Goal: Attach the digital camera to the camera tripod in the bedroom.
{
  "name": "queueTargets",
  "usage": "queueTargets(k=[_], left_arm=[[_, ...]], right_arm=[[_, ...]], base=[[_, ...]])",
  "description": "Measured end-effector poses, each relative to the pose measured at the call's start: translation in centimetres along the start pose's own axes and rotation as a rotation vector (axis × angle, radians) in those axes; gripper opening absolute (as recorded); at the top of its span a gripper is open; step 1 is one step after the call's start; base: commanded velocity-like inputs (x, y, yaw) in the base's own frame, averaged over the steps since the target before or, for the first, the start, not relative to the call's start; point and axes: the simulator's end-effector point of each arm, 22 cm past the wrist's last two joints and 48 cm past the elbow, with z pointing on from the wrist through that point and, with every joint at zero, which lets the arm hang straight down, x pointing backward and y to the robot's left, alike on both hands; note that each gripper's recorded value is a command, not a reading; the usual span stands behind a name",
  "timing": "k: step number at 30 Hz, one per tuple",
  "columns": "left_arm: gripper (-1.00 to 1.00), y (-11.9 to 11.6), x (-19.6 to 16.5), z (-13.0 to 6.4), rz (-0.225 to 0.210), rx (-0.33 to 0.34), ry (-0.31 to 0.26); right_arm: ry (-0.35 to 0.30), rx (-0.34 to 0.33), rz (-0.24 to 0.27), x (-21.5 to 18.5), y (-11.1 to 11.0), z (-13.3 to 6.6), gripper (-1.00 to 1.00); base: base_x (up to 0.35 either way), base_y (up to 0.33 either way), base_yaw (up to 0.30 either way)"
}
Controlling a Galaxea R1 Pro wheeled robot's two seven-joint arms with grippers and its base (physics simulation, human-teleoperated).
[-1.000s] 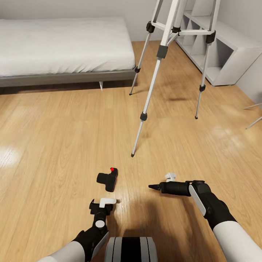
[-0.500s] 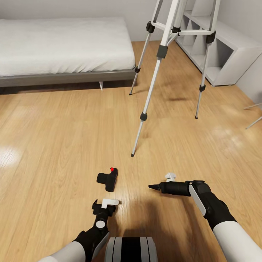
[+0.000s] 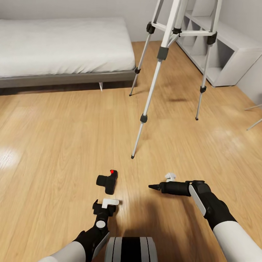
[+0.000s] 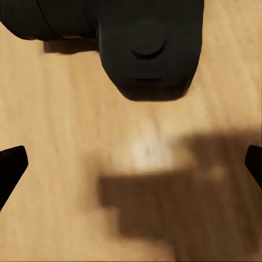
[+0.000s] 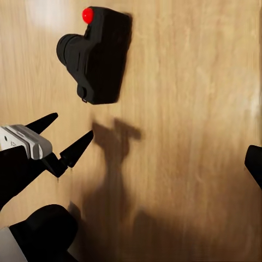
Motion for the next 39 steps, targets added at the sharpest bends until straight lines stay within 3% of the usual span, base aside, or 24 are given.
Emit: queueTargets(k=[39], left_arm=[[1.00,0.14,0.11,0.02,-0.001,-0.003,0.002]], right_arm=[[0.000,-0.003,0.001,0.02,0.06,0.02,1.00]], base=[[0.075,0.000,0.000]])
